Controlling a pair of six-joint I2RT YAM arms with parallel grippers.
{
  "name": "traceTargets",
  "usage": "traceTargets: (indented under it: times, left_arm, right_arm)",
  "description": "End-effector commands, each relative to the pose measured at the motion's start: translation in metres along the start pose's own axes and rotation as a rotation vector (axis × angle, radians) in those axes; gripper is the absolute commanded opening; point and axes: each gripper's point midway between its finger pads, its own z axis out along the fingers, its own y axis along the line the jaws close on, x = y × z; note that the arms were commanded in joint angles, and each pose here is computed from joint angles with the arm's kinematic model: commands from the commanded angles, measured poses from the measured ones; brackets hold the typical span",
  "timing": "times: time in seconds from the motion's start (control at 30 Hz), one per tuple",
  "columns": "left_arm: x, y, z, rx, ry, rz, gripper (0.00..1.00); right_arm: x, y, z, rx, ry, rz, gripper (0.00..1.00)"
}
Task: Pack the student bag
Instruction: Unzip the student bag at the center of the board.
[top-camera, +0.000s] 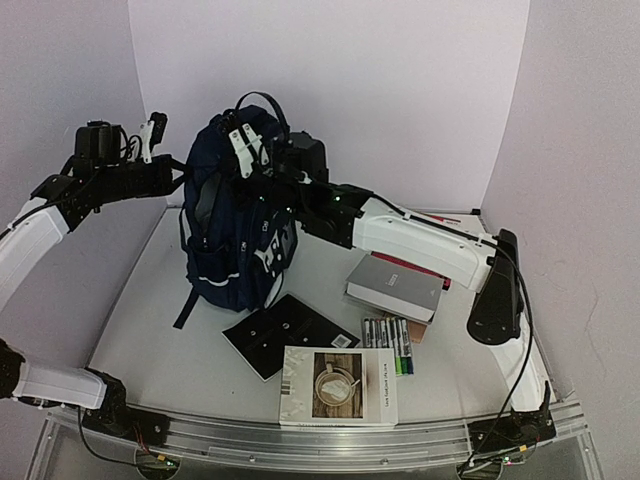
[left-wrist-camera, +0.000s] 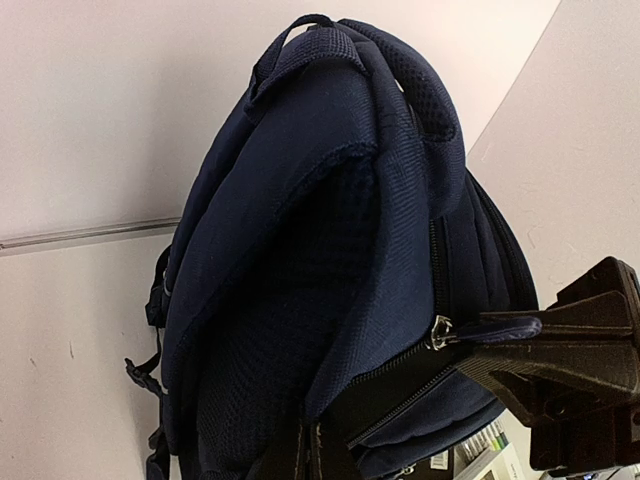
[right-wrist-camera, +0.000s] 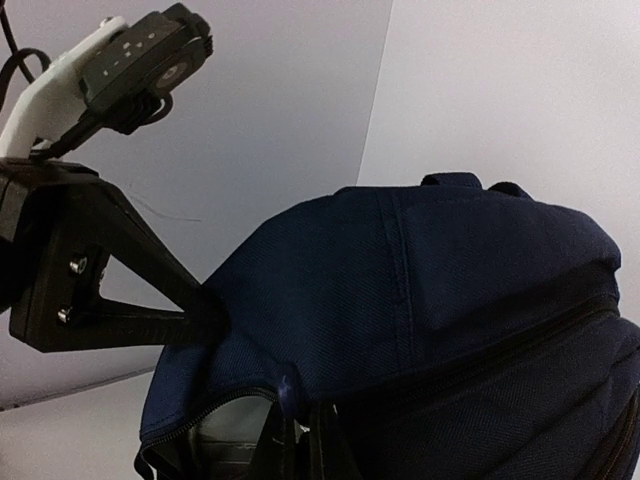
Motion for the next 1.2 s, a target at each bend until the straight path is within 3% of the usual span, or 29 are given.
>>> traceTargets:
  times: [0.0,0.27,0.47,0.5,0.6,0.7,0.87,1.17]
  left_arm:
    - [-0.003,0.017,-0.012,-0.114,-0.019,0.018,0.00]
    - [0.005,0.005,-0.013,-0.033,-0.018,0.169,0.00]
    - [0.001,-0.002,-0.003,0.013,0.010,0.183,0.00]
    - [-0.001,-0.005,-0.002,0.028,0.019,0.177,0.03]
    - [-0.016,-0.022,-0.004,0.107,0.009,0.158,0.29]
    - [-0.034,-0.052,-0.013,0.248,-0.032,0.135,0.43]
    - [-0.044,-0.106,-0.015,0.462,-0.047,0.088,0.47]
    - [-0.022,-0.140,0.017,0.541,0.007,0.055,0.50]
  right_arm:
    - [-0.144,-0.068,-0.066,0.054,-0.330,0.343,0.00]
    - [-0.151,-0.120,-0.074,0.155,-0.387,0.500,0.00]
    - [-0.152,-0.125,-0.072,0.136,-0.392,0.443,0.00]
    - [-0.154,-0.118,-0.071,0.096,-0.392,0.420,0.00]
    - [-0.160,-0.100,-0.072,-0.011,-0.394,0.381,0.00]
    - [-0.161,-0.096,-0.075,-0.032,-0.389,0.353,0.00]
    - [-0.157,-0.100,-0.079,0.001,-0.372,0.340,0.00]
    - [-0.142,-0.090,-0.071,-0.046,-0.339,0.370,0.00]
